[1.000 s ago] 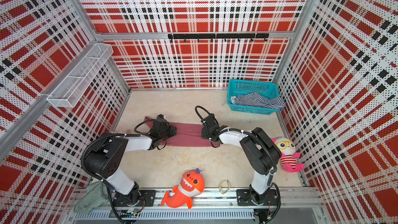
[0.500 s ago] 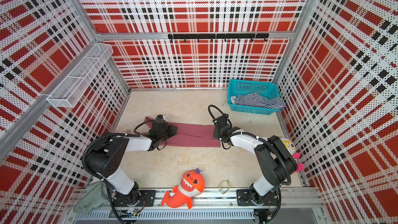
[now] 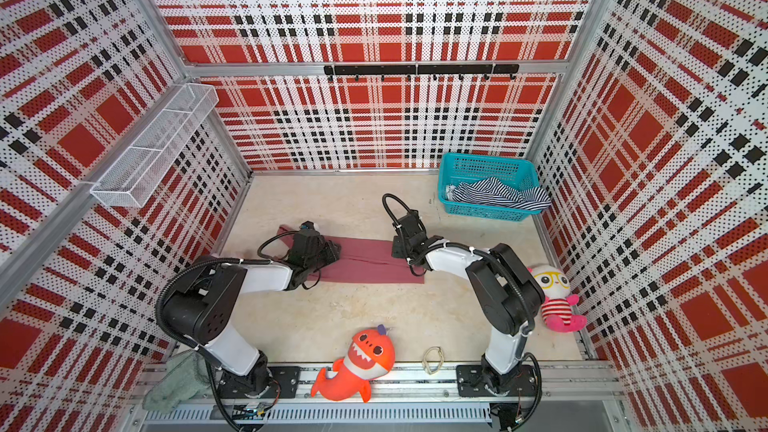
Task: Fold and stack tank tops
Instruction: Rotate the tank top at the center of the table.
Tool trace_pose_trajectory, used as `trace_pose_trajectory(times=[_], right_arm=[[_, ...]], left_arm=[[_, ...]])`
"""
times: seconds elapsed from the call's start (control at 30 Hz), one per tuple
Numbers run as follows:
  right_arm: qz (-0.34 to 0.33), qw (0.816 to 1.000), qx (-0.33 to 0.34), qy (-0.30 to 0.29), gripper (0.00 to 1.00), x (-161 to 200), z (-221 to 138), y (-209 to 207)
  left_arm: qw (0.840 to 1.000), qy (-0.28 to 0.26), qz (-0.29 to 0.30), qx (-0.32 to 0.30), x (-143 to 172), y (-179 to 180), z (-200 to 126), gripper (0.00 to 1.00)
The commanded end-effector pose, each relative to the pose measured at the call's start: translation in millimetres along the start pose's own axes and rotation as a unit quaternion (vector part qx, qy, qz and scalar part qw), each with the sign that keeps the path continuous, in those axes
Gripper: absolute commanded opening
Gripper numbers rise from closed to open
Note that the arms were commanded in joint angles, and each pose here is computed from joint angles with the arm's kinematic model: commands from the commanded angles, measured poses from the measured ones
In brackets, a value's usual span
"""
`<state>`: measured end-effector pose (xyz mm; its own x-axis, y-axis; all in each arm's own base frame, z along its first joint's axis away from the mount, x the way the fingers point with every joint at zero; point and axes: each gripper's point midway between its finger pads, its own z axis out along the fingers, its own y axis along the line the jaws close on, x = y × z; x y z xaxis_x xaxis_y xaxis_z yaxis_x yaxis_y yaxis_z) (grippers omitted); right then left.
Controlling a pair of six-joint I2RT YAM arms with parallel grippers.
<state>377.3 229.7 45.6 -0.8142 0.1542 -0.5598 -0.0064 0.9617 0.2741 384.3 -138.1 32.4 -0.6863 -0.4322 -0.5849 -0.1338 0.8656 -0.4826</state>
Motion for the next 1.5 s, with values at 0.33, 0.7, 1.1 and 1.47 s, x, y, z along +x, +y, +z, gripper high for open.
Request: trace_pose_trajectory(times=[0.33, 0.7, 1.1, 1.47], right_arm=[[0.058, 0.997, -0.008, 0.05, 0.17, 62.1, -3.2, -39.3], [-0.001, 0.989, -0.093, 0.116, 0.18, 128.6, -56.9, 25.3], [0.013, 0.996, -0.077, -0.051, 0.21, 10.2, -87.0, 26.6], [0.004, 0.993, -0.113, -0.026, 0.17, 2.9, -25.8, 48.6]], left_arm=[[0.998, 0.048, 0.04, 0.025, -4.1, -36.4, 67.3, 0.48], [0.973, 0.14, 0.165, 0.083, 3.6, -99.5, 150.1, 0.51], [0.96, 0.017, 0.246, 0.129, -117.3, -181.7, 92.1, 0.72], [0.991, 0.025, 0.119, 0.053, -119.5, -67.9, 62.1, 0.58]])
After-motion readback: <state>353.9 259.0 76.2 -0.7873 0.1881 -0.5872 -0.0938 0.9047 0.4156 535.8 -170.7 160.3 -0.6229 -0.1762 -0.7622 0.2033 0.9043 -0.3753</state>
